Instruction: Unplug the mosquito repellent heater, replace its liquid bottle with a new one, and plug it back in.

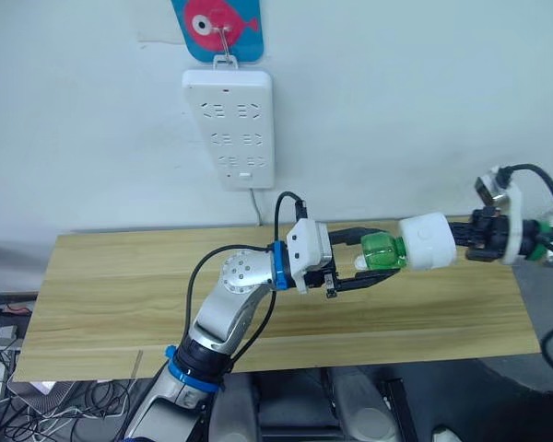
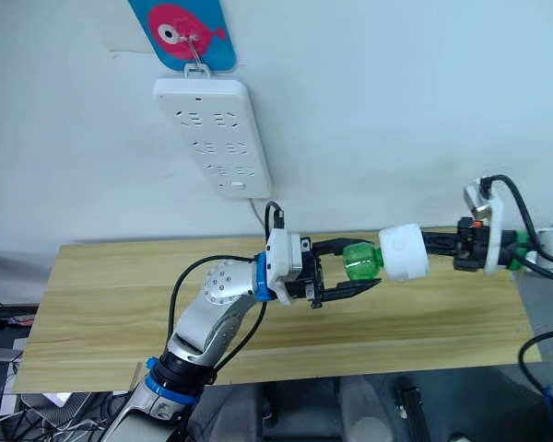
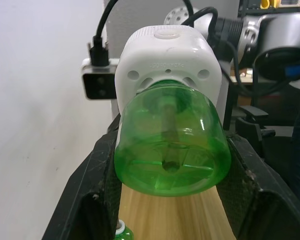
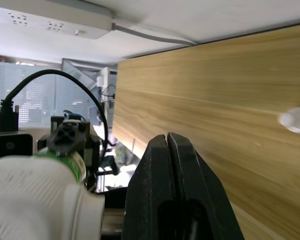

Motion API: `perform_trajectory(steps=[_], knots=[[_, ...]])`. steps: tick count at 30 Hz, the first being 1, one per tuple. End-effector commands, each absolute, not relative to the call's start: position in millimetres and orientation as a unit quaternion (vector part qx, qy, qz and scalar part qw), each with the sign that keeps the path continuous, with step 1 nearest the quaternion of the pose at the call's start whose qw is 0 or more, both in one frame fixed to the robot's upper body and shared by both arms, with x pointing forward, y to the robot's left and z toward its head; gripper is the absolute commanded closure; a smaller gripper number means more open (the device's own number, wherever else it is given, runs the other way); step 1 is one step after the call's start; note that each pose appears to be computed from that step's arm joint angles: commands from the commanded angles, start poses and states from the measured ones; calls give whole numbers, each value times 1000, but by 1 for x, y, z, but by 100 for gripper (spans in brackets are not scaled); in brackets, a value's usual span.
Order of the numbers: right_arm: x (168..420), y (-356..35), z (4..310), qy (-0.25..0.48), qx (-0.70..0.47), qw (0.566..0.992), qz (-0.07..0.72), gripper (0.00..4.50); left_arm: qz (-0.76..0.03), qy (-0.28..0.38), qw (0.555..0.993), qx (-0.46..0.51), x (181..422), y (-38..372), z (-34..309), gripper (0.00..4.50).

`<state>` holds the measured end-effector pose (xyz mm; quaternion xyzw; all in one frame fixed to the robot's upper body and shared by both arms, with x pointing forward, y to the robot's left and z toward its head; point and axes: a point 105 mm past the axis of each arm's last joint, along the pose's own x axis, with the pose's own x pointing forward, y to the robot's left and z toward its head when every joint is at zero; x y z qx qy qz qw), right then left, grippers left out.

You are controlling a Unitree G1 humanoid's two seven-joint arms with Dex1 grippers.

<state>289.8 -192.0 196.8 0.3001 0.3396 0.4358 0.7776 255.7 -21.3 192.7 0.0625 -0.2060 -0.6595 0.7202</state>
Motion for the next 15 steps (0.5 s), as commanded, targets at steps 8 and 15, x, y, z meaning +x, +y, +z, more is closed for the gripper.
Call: perform_trajectory(steps=[8, 15], knots=[[221, -170, 218, 355, 276, 713, 537, 445, -647, -222, 728, 47, 256, -19, 204, 226], [214, -157, 247, 315, 237, 701, 595, 445, -645, -220, 730, 54, 258, -19, 201, 226]])
